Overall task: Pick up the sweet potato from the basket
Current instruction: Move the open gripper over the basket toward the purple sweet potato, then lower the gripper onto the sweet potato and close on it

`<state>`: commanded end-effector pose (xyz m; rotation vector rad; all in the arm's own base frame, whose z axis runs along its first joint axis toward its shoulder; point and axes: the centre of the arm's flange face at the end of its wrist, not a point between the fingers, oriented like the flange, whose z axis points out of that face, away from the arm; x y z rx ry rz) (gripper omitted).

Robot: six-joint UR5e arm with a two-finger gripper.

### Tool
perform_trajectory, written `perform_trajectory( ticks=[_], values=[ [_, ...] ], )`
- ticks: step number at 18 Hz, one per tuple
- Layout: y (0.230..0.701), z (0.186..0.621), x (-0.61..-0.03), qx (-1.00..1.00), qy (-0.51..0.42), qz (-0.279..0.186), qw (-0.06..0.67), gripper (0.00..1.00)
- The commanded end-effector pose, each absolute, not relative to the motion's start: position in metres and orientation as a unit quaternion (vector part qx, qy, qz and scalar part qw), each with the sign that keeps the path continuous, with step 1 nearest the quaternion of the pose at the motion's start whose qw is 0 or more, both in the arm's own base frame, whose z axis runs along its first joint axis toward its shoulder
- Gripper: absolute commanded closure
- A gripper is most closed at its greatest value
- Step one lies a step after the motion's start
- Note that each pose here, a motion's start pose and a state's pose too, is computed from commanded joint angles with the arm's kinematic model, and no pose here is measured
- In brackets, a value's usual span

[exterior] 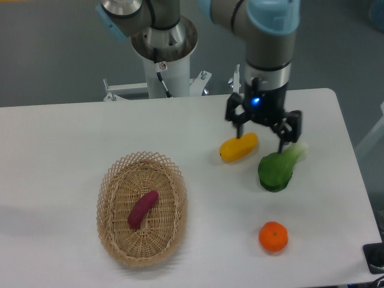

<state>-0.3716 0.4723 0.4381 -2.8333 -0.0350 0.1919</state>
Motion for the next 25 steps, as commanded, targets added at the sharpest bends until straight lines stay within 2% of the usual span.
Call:
perform_trajectory(
  ticks=[4,10,18,25],
  values=[
    [0.51,0.415,-0.327,-0.984,-0.062,0.047,0.162,0.0],
    [0.56,0.36,-0.273,-0.991,-0.005,0.007,0.132,0.0],
    [0.588,0.278,-0.236,-0.996,0.031,-0.036,0.079,0.0],
    [0.602,0.238,-0.222,-0.995,0.046,-0.024,0.082,0.0]
  ],
)
